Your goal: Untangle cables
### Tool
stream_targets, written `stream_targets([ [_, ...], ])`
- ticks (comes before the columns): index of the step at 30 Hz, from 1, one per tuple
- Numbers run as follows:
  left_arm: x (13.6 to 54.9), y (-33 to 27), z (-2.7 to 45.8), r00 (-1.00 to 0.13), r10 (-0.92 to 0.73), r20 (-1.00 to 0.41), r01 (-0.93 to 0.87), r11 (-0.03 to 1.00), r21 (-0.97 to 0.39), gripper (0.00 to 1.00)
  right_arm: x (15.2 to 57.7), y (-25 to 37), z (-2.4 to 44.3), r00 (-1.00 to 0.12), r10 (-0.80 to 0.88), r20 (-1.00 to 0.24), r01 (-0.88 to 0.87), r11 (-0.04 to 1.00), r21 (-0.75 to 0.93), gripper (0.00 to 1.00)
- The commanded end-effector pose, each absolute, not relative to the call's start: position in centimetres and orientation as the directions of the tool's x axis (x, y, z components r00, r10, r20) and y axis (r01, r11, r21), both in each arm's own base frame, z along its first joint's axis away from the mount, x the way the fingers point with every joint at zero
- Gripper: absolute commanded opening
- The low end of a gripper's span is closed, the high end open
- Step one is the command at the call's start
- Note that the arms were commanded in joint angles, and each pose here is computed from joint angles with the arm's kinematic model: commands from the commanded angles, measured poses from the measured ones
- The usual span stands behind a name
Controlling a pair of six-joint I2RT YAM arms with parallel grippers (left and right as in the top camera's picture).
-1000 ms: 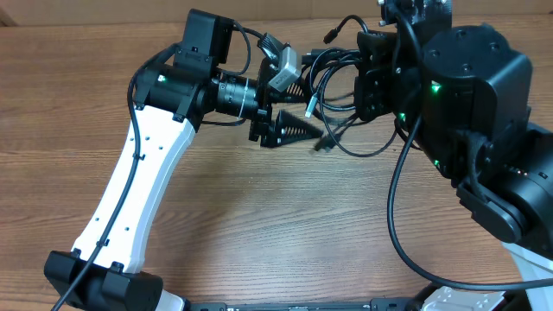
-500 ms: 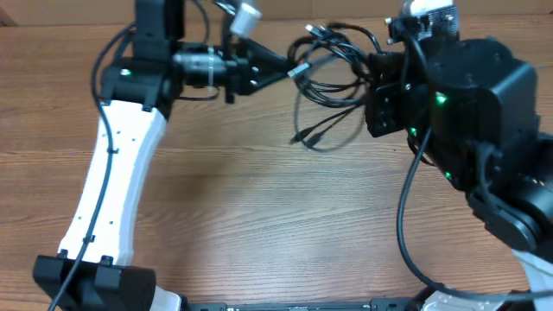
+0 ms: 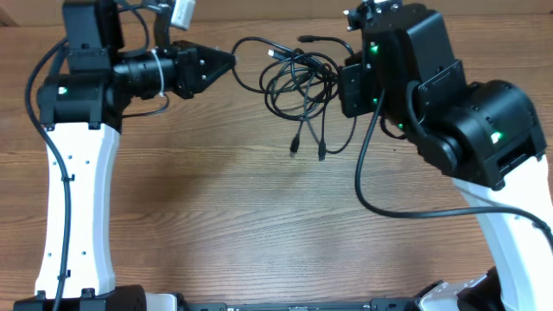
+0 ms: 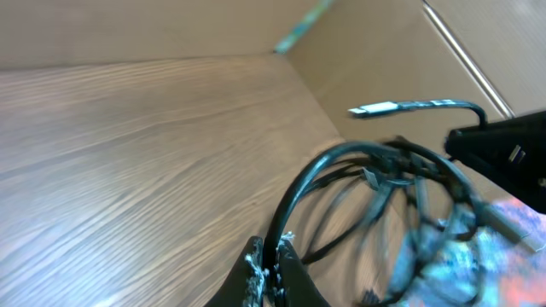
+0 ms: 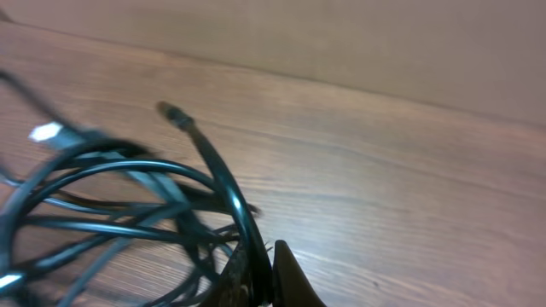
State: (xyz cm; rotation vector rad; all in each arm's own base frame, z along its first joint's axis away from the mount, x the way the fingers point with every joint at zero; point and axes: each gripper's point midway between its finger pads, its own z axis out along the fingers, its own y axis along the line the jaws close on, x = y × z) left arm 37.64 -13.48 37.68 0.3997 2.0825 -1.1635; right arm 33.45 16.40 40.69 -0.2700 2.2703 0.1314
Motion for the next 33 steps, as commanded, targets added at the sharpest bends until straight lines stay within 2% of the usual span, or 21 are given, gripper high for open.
stream_targets([
  [1,37.4,-7.0,40.4,-0.66,-0.211,-0.721,0.433,0.678,-0.594,0.04,34.4,11.0,41.8,-0.627,-0.093,-0.773,-0.098,0.994,-0.04,0.04],
  [5,34.3,2.6,41.1,-0.6,-0.4,-0.693,0.19,0.77,-0.609,0.04,36.2,4.8,41.5,-0.639,0.039,-0.768,0.056,0.998,0.004,0.04],
  [10,30.8,9.0,40.5,-0.532,-0.523,-0.666,-0.005,0.789,-0.614,0.04,36.7,-1.2,41.4,-0.632,0.155,-0.759,0.176,0.983,0.054,0.04],
  [13,31.0,7.5,41.1,-0.547,-0.502,-0.67,0.067,0.772,-0.632,0.04,36.5,1.8,41.1,-0.666,0.172,-0.726,0.031,0.979,0.203,0.04],
  [15,31.5,5.8,41.3,-0.566,-0.464,-0.682,0.117,0.773,-0.623,0.04,36.3,3.5,41.0,-0.678,0.141,-0.721,-0.014,0.979,0.205,0.04],
  [20,32.8,-1.1,42.0,-0.593,-0.256,-0.764,0.359,0.765,-0.535,0.06,34.1,12.3,40.7,-0.707,-0.012,-0.707,-0.232,0.948,0.216,0.04],
  [22,32.8,-3.4,42.0,-0.579,-0.165,-0.798,0.452,0.75,-0.483,0.2,33.0,14.8,40.8,-0.703,-0.061,-0.709,-0.3,0.929,0.218,0.04],
  [23,32.7,-4.4,42.0,-0.571,-0.126,-0.811,0.491,0.74,-0.461,0.41,32.5,15.7,40.9,-0.7,-0.08,-0.71,-0.327,0.919,0.218,0.04],
  [24,32.6,-5.1,41.9,-0.562,-0.094,-0.822,0.521,0.732,-0.44,0.74,32.0,16.6,41.0,-0.695,-0.098,-0.712,-0.353,0.91,0.219,0.04],
  [25,32.3,-6.6,41.7,-0.536,-0.023,-0.844,0.586,0.709,-0.391,1.0,31.3,17.4,41.2,-0.688,-0.116,-0.716,-0.38,0.899,0.219,0.04],
  [29,31.9,-9.8,41.0,-0.453,0.13,-0.882,0.724,0.631,-0.279,1.0,28.6,19.3,42.8,-0.653,-0.147,-0.743,-0.469,0.848,0.245,0.04],
  [33,32.7,-11.2,39.7,-0.461,0.17,-0.871,0.758,0.587,-0.286,1.0,25.7,19.1,47.3,-0.556,-0.101,-0.825,-0.542,0.796,0.268,0.04],
])
